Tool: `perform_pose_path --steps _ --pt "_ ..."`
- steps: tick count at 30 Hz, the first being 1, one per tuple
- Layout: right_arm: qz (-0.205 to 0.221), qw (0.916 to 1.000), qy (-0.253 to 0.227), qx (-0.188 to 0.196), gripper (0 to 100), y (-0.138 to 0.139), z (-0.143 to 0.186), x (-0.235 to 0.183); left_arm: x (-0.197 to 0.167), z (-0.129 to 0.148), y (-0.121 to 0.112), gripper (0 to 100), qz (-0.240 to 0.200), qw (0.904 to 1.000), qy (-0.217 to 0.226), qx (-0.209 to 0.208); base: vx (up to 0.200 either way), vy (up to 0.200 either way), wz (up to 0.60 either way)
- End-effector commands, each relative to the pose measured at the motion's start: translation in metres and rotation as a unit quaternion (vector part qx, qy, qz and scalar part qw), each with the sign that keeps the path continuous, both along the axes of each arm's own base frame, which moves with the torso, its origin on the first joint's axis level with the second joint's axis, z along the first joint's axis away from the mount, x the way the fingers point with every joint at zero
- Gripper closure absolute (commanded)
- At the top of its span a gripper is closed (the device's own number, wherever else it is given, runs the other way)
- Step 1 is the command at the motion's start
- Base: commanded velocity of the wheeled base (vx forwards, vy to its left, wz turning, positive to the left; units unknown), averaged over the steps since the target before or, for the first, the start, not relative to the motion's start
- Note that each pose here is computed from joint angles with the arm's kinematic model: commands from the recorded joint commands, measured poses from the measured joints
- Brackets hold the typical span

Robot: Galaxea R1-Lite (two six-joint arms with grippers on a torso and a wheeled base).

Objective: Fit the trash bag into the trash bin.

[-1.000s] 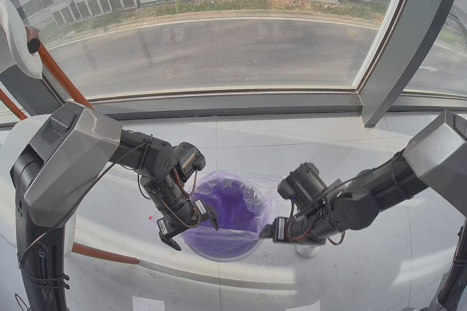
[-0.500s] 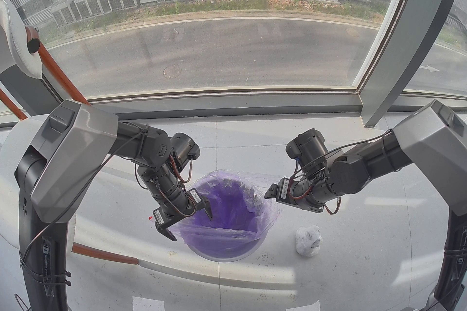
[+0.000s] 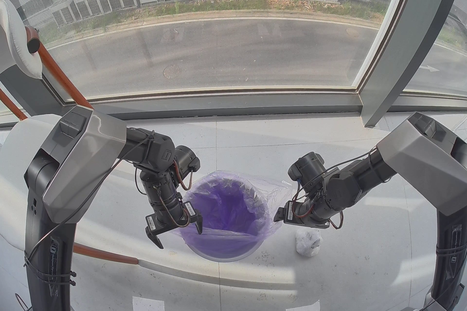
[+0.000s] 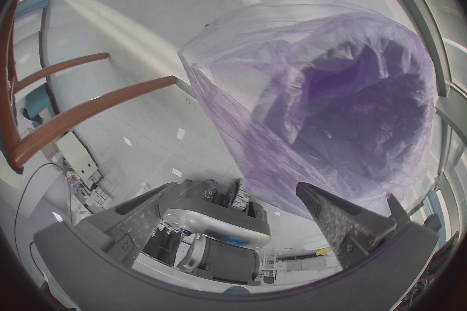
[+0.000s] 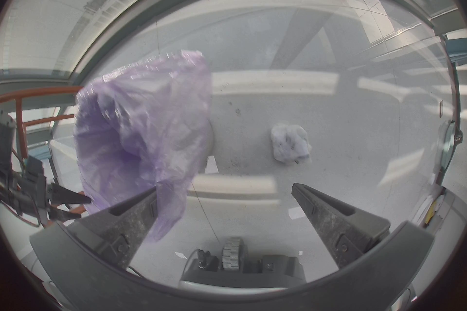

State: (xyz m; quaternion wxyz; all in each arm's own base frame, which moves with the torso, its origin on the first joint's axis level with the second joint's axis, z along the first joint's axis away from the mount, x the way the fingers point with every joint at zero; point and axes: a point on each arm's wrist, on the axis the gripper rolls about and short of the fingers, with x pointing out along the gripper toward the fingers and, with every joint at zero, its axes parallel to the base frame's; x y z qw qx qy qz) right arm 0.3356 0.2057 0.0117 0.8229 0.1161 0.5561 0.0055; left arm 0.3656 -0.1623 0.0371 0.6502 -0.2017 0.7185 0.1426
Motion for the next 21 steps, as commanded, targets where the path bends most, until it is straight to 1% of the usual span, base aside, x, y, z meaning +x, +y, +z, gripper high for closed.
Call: perform_pose_path --steps 1,4,7,10,13,16,21 --pt "0.006 0.9995 0.024 -0.019 0 -0.012 -0.007 -0.014 -0.003 -0.007 0.005 0 -0.003 0.9996 0.009 0.027 0.000 0.000 0.00" --pt "0.006 0.9991 0.033 -0.024 0 -0.017 -0.008 -0.022 -0.005 -0.011 0.007 0 -0.008 0.9989 0.011 0.044 0.000 0.000 0.00" --pt "0.002 0.9985 0.044 -0.031 0 -0.025 -0.010 -0.031 -0.013 -0.020 0.010 0 -0.019 0.9974 0.028 0.063 0.000 0.000 0.00" --pt "0.001 0.9980 0.053 -0.035 0 -0.029 -0.012 -0.037 -0.021 -0.027 0.011 0 -0.024 0.9965 0.042 0.069 0.000 0.000 0.00" --pt "0.000 0.9977 0.057 -0.036 0 -0.031 -0.012 -0.039 -0.024 -0.030 0.011 0 -0.026 0.9969 0.031 0.067 0.000 0.000 0.00" --pt "-0.001 0.9977 0.057 -0.035 0 -0.032 -0.012 -0.039 -0.028 -0.025 0.013 0 -0.027 0.9968 0.018 0.073 0.000 0.000 0.00" --pt "-0.001 0.9976 0.059 -0.037 0 -0.032 -0.015 -0.038 -0.046 -0.036 0.021 0 -0.032 0.9944 0.049 0.088 0.000 0.000 0.00"
